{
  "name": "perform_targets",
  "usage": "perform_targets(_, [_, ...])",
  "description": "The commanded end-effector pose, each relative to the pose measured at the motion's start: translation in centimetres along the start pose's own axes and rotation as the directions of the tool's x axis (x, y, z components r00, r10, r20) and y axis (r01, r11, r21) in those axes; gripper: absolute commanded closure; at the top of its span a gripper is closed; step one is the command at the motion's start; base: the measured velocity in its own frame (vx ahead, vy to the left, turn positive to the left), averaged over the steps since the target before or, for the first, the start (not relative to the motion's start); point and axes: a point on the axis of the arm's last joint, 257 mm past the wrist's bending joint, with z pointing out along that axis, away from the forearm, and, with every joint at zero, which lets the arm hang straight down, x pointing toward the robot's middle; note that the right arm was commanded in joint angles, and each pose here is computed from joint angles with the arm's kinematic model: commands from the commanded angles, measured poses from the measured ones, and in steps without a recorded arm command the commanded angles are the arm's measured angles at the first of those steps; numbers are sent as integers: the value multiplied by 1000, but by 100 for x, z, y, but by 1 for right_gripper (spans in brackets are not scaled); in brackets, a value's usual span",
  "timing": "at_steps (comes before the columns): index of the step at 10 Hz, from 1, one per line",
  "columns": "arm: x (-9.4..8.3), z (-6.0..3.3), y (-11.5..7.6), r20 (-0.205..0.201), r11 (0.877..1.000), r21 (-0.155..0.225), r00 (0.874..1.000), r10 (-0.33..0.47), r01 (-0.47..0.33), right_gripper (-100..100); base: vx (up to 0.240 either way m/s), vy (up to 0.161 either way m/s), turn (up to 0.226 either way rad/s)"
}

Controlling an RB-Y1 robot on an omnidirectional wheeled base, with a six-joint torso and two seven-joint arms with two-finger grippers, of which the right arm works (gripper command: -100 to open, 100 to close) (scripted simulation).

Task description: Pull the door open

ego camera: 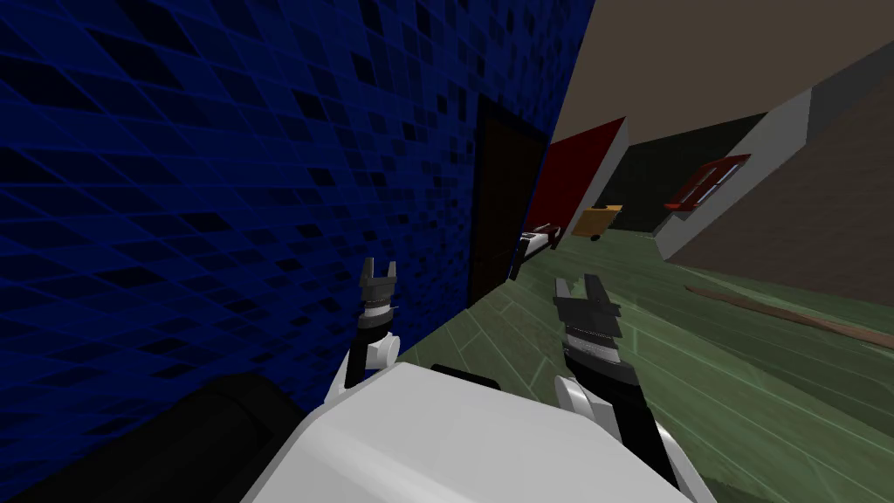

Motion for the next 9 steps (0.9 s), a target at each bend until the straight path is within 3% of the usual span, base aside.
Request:
perform_targets(1, [9,-16,-114,-5,1000,15,1000,6,-6,-100,72,-104,156])
perform_targets(9, [52,-120,-712,-25,995,95,999,35,-32,-100,47,-61,121])
